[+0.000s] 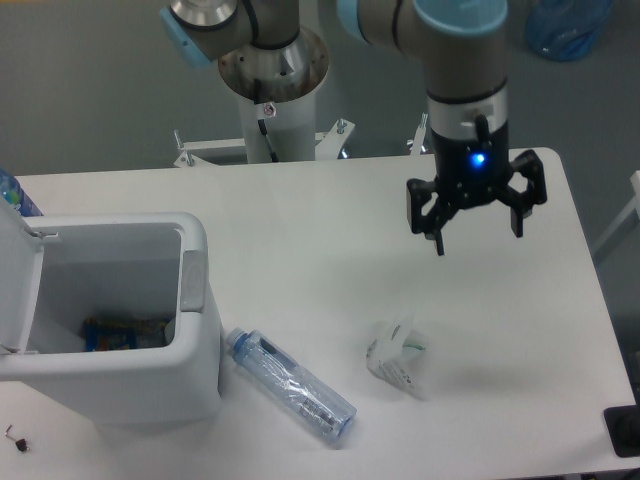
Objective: Place the trash in the trash can
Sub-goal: 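Lower the open gripper over the crumpled clear plastic bag, then close the gripper on the plastic bag and lift it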
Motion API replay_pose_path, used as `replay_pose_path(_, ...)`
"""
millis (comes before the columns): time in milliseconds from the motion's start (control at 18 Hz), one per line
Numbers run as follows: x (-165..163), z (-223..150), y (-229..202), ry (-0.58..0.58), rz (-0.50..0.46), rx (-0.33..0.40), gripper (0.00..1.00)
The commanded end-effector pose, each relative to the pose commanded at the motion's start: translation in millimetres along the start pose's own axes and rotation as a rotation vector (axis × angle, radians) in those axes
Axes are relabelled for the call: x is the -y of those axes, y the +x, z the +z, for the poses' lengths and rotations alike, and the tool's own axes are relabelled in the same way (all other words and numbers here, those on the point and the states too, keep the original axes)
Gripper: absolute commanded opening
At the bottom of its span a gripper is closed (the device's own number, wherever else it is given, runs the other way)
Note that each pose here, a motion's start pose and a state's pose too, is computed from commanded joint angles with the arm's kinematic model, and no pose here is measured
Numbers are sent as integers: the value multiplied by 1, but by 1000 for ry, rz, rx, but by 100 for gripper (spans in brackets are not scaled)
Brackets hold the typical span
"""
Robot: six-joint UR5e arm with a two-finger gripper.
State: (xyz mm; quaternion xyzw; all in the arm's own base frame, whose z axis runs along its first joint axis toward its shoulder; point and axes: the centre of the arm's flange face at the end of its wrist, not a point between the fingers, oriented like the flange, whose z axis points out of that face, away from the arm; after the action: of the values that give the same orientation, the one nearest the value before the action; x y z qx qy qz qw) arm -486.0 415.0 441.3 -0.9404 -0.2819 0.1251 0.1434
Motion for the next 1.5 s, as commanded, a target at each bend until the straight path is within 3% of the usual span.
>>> replay_pose_path(444, 8, 102, 20, -99, 54, -74, 100)
replay_pose_path(1056, 5, 154, 79, -180, 72, -124, 100)
replay_pose_path(1500, -6, 165, 84, -201, 105, -126, 100)
